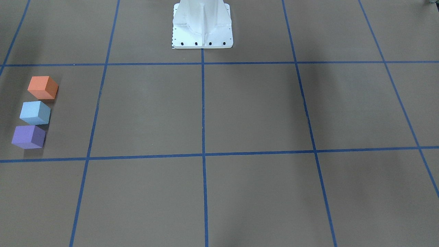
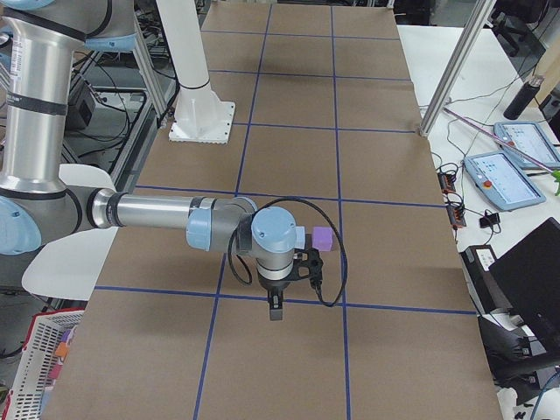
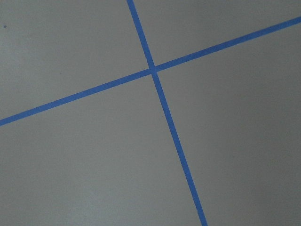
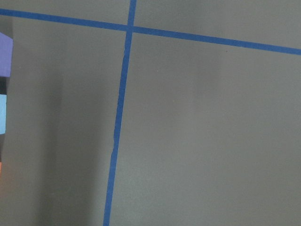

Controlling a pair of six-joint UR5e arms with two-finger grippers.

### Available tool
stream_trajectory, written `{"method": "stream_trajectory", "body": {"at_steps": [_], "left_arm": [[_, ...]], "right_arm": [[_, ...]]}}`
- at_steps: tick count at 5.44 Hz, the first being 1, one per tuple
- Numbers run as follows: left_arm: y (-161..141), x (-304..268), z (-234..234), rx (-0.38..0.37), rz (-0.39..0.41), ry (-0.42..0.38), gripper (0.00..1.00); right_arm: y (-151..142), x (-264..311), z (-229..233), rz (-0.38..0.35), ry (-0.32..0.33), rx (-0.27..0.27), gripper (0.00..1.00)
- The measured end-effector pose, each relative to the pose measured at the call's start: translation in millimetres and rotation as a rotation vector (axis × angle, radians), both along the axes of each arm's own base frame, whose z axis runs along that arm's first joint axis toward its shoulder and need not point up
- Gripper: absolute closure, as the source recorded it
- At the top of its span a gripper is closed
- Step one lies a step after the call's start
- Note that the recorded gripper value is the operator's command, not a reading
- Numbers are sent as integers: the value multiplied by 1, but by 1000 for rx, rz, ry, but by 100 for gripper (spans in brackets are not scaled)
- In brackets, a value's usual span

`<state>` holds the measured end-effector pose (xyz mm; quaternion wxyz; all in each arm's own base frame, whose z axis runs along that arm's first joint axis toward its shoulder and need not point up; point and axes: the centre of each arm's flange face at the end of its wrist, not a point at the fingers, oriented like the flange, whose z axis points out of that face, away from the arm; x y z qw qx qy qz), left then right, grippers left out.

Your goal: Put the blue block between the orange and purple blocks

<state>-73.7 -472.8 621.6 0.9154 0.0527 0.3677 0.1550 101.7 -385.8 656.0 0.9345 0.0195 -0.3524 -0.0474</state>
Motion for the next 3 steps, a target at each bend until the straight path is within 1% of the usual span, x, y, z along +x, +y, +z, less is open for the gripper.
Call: {"method": "stream_trajectory", "body": {"at_steps": [3], "left_arm": [[7, 1, 7, -12, 1, 1, 0]], "right_arm": [[1, -1, 2, 1, -11, -5, 0]]}}
